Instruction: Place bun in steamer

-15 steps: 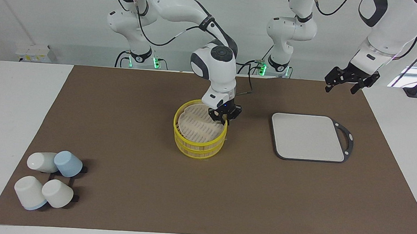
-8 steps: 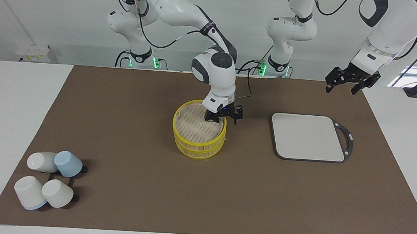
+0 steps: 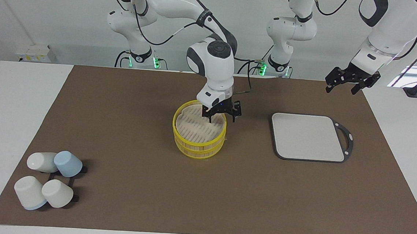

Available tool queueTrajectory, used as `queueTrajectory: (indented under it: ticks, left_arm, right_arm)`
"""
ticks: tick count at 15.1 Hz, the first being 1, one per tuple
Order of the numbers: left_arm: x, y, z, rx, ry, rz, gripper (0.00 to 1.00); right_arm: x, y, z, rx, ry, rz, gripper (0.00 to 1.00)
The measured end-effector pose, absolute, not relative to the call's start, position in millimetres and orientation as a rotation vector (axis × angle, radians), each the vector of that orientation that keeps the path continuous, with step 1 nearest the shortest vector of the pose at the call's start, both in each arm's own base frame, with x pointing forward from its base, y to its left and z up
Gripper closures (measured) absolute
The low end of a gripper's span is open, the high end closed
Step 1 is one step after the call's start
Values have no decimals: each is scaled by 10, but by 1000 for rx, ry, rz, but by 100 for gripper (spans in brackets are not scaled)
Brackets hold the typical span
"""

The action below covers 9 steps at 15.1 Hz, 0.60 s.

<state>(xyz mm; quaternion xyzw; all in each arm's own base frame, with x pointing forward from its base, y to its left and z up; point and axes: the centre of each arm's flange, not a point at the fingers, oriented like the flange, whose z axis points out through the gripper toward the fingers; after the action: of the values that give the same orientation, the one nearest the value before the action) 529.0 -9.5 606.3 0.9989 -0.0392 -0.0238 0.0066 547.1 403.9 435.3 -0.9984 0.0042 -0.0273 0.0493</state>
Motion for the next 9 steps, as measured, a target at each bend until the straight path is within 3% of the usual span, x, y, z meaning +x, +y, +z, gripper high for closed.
queueTrajectory:
  ticks: [4, 9]
  left_arm:
    - [5291, -95, 6061, 3125, -123, -75, 0]
    - [5291, -95, 6062, 3125, -123, -74, 0]
  right_arm:
    - [5621, 3025, 5179, -3104, -22, 0, 0]
    - [5482, 1750, 5830, -3149, -74, 184, 0]
